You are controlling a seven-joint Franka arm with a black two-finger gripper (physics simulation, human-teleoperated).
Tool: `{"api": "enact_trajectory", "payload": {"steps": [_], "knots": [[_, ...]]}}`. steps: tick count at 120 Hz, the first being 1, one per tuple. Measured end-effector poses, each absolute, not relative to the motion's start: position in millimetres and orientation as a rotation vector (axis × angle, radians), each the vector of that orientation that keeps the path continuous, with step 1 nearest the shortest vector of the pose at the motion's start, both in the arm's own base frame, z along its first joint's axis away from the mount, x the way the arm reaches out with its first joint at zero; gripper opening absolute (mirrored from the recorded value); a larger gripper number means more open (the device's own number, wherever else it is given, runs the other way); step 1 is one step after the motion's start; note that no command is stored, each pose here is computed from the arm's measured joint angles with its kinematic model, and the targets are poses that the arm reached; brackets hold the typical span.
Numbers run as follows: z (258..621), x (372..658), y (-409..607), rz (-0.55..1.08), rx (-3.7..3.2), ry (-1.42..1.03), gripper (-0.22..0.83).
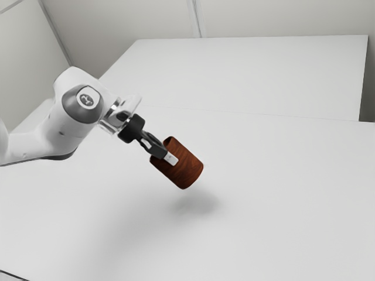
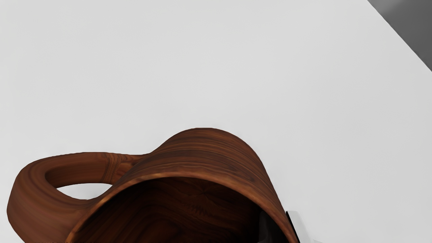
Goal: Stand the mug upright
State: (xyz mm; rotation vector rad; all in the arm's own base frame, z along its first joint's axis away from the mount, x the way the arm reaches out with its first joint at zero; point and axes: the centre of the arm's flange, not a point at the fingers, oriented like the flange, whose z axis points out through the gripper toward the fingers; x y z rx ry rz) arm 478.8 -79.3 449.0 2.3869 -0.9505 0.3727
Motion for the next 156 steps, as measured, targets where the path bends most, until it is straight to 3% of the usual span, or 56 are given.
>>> {"api": "enact_trajectory", "payload": {"steps": [25,54,92,121,156], "knots": [[467,483,-71,0.172,2.683,-1.016,-0.17],[446,477,-66,0.077,2.947,-0.919,-0.17],[386,461,-57,0.195,3.085,-0.66,-0.17],[375,468,-57,0.324,3.103,-0.5,-0.17],[363,474,-58,0.344,3.104,-0.37,-0.17]]}}
